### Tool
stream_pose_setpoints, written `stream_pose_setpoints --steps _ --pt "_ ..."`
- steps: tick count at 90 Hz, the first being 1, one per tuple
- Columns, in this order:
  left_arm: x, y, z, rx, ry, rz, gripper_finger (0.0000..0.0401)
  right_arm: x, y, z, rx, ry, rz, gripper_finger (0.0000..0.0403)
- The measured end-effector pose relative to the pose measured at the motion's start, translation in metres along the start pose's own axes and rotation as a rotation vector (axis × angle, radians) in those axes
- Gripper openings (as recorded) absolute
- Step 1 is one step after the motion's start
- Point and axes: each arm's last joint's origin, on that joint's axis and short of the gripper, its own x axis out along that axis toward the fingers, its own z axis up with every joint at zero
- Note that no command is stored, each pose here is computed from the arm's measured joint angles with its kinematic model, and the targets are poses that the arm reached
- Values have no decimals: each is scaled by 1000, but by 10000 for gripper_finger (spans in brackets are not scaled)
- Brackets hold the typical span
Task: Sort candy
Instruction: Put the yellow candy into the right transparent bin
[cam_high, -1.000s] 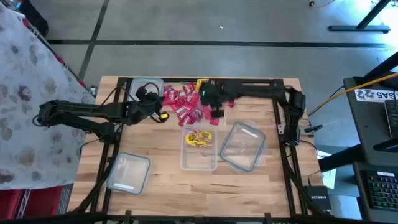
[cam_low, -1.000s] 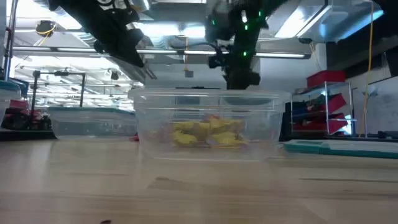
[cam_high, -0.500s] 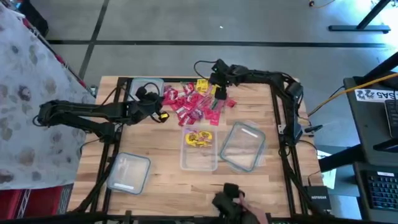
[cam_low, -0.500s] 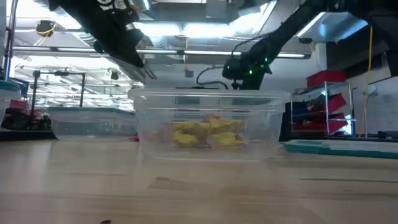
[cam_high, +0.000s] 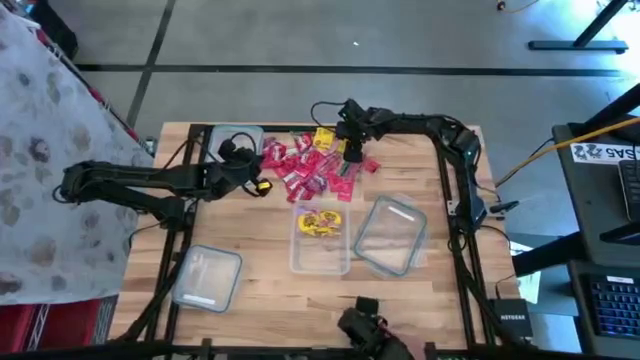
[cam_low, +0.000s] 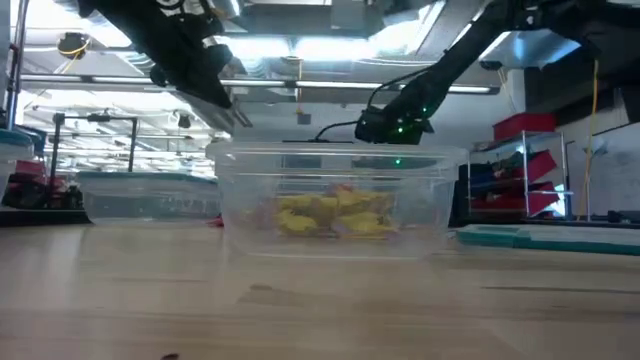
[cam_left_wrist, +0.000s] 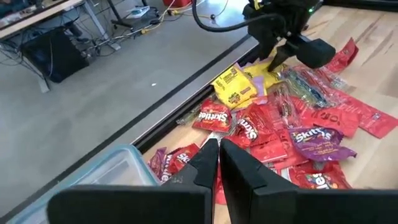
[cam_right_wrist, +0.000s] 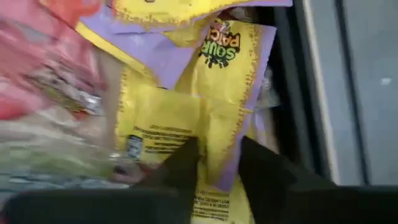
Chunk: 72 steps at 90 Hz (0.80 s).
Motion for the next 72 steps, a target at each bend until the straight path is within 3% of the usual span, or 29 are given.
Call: stream_pose_setpoints --steps 8,21,34,41,56,72 --pt "0 0 0 3 -1 0 0 -1 3 1 15 3 19 12" --pt "0 0 0 3 -1 0 0 -19 12 4 8 57 -55 12" --pt "0 0 0 7 -2 0 0 -69 22 18 -8 17 -201 4" --pt "0 0 0 8 -2 0 0 -101 33 25 -5 -46 -224 3" --pt "0 0 0 10 -2 -1 0 -159 60 33 -16 -212 -157 1" --pt "0 0 0 24 -2 -2 0 -170 85 34 -82 -253 45 0"
